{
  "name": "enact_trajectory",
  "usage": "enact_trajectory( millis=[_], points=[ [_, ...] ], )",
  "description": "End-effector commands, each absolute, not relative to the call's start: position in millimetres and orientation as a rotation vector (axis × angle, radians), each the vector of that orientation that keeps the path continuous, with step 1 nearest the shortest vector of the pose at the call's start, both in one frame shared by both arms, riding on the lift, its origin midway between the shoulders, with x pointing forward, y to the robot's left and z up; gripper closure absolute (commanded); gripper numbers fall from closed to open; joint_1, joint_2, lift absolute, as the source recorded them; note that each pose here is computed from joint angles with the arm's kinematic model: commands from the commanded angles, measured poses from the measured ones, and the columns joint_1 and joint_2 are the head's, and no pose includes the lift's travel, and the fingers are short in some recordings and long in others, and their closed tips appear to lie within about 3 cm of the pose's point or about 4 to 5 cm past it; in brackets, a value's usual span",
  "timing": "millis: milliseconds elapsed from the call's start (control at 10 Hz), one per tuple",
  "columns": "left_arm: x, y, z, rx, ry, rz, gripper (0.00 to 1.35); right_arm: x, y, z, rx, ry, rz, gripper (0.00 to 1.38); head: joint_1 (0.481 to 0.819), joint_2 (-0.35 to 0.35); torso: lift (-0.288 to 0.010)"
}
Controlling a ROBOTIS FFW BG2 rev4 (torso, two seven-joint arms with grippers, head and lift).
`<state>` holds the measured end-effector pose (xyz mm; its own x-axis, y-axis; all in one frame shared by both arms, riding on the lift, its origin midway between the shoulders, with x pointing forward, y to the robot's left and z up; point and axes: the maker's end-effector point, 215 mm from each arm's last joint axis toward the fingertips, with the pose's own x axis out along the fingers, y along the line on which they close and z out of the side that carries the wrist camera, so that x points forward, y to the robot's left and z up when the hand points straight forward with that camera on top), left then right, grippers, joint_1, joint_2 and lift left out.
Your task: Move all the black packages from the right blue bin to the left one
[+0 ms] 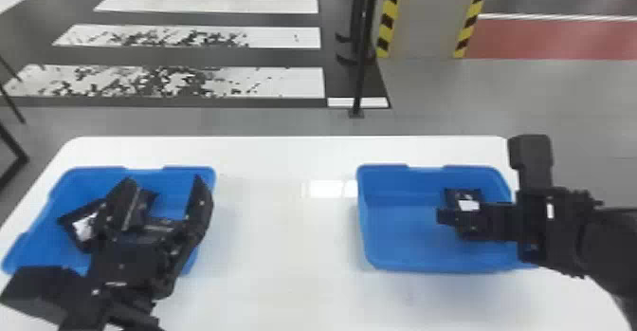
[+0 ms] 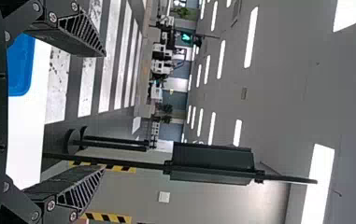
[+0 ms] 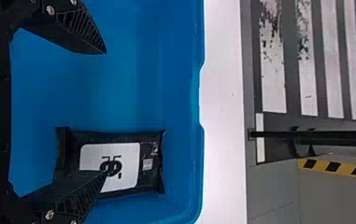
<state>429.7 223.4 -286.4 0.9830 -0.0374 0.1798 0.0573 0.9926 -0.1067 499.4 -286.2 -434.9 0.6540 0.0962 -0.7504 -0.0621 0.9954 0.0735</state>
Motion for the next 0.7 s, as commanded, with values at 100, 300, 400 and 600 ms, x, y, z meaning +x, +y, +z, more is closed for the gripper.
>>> enact_trajectory(
  millis=[100,300,400,600],
  points=[
    [429,219,-285,-0.132,-0.182,-0.058,0.2,501,-300,-452,0.046,0.933,0.055,0.13,0.695,-0.083,-0.132],
    [430,215,-286,-0.136,-0.176,-0.066,0.2,502,-304,-466,0.065,0.967,0.048,0.16,0.695,-0.098,-0.132],
    [430,214,-286,-0.139,-0.179,-0.069,0.2,506,-308,-469,0.07,0.968,0.04,0.16,0.695,-0.102,-0.132],
    [430,212,-286,-0.144,-0.178,-0.075,0.2,510,-319,-470,0.066,0.958,0.009,0.16,0.695,-0.111,-0.132]
  ],
)
